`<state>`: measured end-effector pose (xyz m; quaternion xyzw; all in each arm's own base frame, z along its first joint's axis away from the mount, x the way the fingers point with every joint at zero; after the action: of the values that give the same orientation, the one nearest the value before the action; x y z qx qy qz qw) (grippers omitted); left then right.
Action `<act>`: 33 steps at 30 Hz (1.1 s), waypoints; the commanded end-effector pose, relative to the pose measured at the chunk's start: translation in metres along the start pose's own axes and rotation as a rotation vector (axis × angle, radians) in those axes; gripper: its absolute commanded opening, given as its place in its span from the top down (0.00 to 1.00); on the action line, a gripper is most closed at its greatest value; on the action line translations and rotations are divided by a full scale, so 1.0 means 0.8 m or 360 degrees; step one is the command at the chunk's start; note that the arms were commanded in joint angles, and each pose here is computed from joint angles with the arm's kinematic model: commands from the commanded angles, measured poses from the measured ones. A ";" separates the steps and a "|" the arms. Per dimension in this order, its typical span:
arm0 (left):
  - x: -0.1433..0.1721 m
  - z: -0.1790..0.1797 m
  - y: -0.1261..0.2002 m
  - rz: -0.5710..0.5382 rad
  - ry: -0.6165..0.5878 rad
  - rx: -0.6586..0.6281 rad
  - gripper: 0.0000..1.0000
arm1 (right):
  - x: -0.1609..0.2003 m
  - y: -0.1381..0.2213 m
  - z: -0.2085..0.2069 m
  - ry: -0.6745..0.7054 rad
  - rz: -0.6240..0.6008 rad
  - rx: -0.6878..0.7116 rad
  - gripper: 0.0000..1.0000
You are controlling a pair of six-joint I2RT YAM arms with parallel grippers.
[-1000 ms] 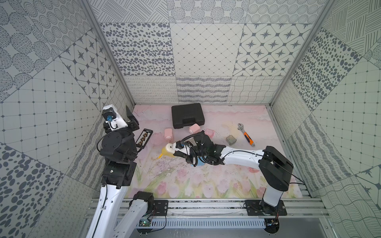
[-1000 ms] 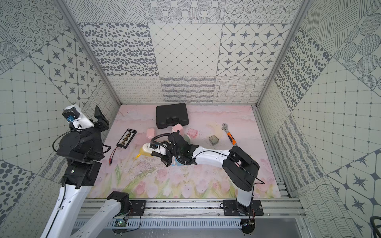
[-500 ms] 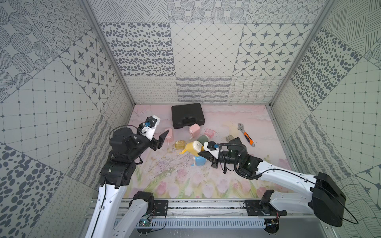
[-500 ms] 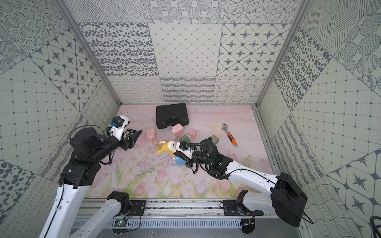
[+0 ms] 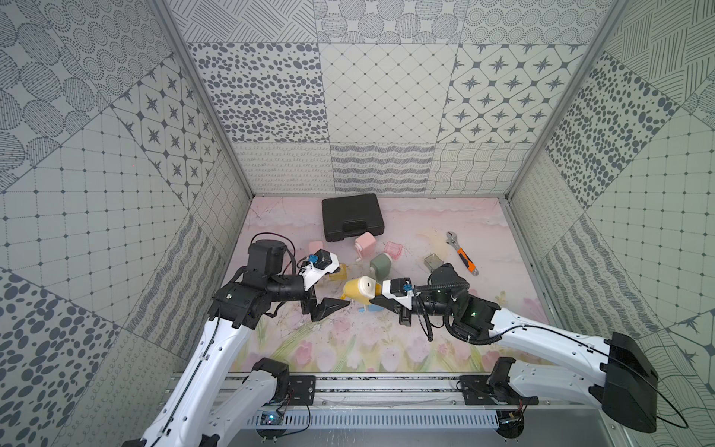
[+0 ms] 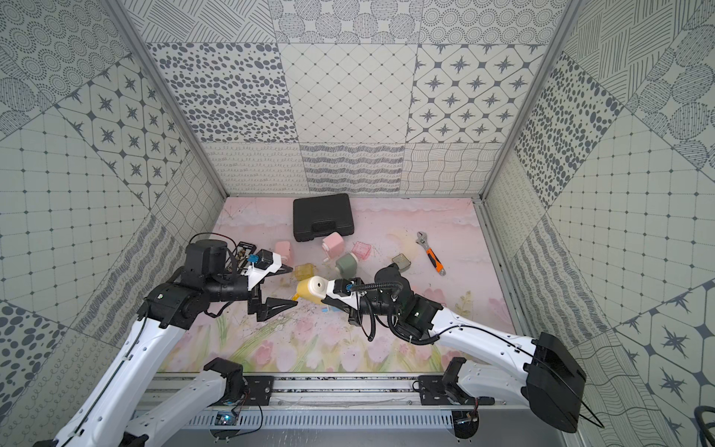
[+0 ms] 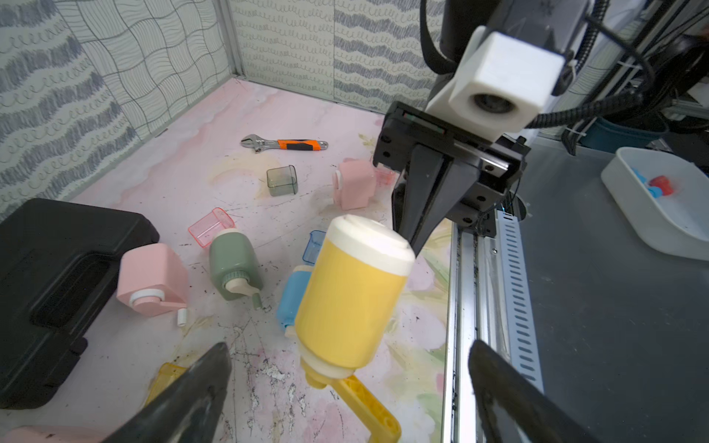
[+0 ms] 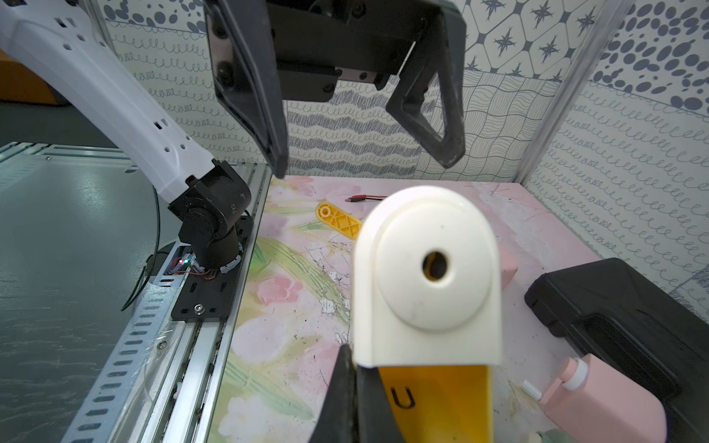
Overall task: Put the tray back into the pencil sharpener
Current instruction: Pick up the pencil sharpener from the center of the board.
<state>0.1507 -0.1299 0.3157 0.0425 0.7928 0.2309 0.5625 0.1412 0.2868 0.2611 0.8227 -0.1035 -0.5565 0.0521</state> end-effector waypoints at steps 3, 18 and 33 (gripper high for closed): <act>0.016 -0.026 -0.007 0.0057 0.0034 0.0353 0.06 | -0.040 -0.007 -0.008 0.0169 -0.0197 -0.0042 1.00; 0.028 -0.010 -0.018 0.0158 -0.0055 0.0262 0.46 | -0.049 -0.024 -0.009 0.0133 -0.0325 -0.0098 1.00; 0.076 0.005 -0.018 0.0590 -0.0297 -0.0072 0.69 | -0.014 0.008 -0.021 -0.0224 -0.0116 0.0377 0.42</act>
<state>0.1414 -0.1317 0.2815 0.1357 0.7494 0.2688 0.5897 0.1451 0.2966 0.2696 0.8067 -0.0974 -0.5829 0.0018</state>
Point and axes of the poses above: each gripper's point midway between its finger pads, its own y axis back along the fingers, its own z axis along the line the jaws close on, x = y × z, the point moved 7 cm from there along y, back along the fingers, and after that the axes turned 13 degrees about y, right-handed, at the moved point
